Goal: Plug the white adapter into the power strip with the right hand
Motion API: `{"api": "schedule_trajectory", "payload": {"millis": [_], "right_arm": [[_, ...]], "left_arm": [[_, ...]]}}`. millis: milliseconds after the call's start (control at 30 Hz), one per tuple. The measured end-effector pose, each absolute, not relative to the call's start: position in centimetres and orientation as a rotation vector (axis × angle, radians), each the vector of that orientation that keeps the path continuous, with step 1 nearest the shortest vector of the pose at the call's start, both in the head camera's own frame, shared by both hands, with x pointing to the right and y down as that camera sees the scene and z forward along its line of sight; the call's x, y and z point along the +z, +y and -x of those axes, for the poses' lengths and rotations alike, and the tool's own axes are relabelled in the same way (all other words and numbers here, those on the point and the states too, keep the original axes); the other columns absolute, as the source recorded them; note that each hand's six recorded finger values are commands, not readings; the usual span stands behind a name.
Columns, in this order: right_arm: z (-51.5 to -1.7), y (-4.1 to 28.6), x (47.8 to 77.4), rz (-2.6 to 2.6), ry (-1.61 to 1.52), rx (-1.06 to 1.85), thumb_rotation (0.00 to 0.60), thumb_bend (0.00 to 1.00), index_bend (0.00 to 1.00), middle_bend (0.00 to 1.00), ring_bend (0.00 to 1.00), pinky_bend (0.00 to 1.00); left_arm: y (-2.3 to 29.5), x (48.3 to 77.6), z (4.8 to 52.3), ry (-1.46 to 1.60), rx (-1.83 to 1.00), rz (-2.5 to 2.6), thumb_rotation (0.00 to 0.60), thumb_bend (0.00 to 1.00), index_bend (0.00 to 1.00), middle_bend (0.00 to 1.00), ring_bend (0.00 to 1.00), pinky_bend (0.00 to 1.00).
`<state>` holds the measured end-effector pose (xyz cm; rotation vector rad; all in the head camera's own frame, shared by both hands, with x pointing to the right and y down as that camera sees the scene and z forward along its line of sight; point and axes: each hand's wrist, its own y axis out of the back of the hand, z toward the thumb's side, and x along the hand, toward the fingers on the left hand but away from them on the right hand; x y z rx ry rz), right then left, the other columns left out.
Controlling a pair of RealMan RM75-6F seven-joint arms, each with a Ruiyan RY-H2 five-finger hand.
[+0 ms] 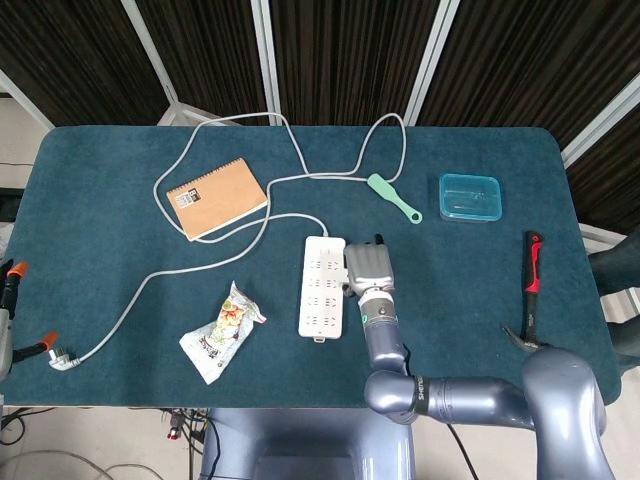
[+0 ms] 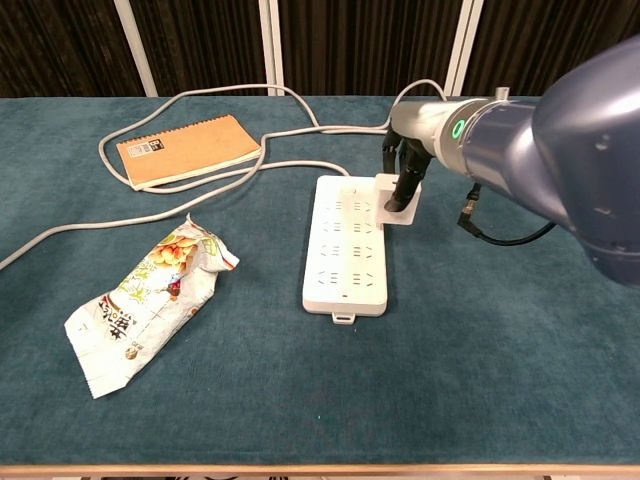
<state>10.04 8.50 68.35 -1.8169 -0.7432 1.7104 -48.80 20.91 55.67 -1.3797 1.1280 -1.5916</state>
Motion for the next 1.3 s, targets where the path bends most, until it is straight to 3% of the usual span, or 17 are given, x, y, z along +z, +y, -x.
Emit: {"api": "schedule_trajectory", "payload": {"millis": [633, 1300], "right_arm": [[-8.5, 8.8, 69.4, 1.809, -0.741, 1.714, 0.6, 0.48, 0.7, 0.57, 0.37, 0.12], [-8.0, 8.4, 68.3, 1.806, -0.708, 1.71, 0.6, 0.48, 0.7, 0.57, 0.37, 0.12]], "left_arm": [[20.8, 55.5, 49.0, 1.149, -1.586, 1.377, 0.6, 0.07, 0.09, 0.0, 0.0, 0.0], [20.8, 55.5, 48.9, 1.148, -1.585, 1.378, 0.6, 0.07, 0.09, 0.0, 0.0, 0.0]]}}
